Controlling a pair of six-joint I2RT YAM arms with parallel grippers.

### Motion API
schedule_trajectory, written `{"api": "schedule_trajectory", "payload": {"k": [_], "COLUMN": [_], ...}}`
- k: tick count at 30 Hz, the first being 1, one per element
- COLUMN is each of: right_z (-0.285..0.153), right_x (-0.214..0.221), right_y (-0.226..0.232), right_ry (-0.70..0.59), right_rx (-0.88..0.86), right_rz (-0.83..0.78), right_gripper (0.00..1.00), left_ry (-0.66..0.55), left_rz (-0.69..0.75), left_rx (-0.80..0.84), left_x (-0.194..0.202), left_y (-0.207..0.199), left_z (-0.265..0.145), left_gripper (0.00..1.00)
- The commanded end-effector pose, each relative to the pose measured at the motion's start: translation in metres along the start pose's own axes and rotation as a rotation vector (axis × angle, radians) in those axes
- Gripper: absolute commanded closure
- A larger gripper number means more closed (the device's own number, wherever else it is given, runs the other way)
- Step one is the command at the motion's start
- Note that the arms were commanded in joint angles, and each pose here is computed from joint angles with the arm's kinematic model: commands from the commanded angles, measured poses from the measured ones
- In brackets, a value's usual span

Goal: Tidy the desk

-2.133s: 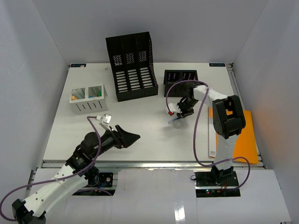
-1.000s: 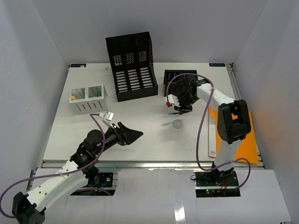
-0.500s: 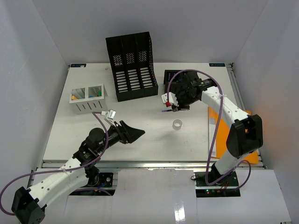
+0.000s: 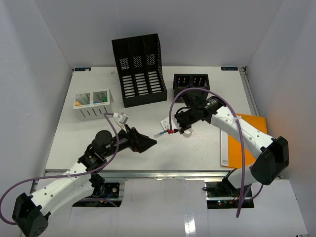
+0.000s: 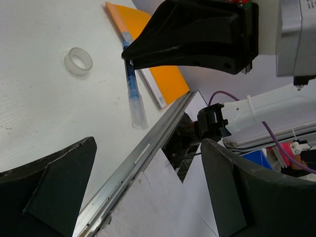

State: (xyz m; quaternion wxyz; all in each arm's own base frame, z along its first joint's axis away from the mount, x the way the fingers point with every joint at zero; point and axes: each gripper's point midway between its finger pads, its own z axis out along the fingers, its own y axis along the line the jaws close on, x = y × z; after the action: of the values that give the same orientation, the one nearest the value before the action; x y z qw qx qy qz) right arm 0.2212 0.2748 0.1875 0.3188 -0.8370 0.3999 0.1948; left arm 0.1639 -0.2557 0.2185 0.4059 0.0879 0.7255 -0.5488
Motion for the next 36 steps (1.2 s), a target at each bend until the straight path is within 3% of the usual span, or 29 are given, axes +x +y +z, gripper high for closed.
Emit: {"api": "schedule_trajectory", "payload": {"k": [1, 13, 22, 28, 36], "right_z": [0.003, 0.017, 0.016, 0.007, 0.011], "right_x": [-0.012, -0.034, -0.035, -0.04, -0.034], "right_y": [0.005, 0.013, 0.012, 0.008, 0.011], "right_ry": [0.014, 0.043, 0.088, 0.101, 0.143], "right_rx": [0.018, 0.006, 0.034, 0.08, 0.089], "right_rz": [-0.054, -0.161, -0.238, -0.295, -0.346], "right_gripper": [0.92, 0.92, 0.92, 0.92, 0.92], "left_ry": [0.048, 0.09, 0.201, 0.296, 0.334], "left_rz": [0.064, 0.095, 0.128, 0.118, 0.09], "left_rx": [0.064, -0.002, -0.016, 0.012, 0.043], "left_x": [0.003, 0.001, 0.01, 0.028, 0.032], "left_y": [-0.016, -0.007, 0.003, 0.009, 0.007], "left_z": [-0.003, 0.002, 0.02, 0.026, 0.035], "left_gripper": [0.02, 0.02, 0.06, 0.21, 0.43]}}
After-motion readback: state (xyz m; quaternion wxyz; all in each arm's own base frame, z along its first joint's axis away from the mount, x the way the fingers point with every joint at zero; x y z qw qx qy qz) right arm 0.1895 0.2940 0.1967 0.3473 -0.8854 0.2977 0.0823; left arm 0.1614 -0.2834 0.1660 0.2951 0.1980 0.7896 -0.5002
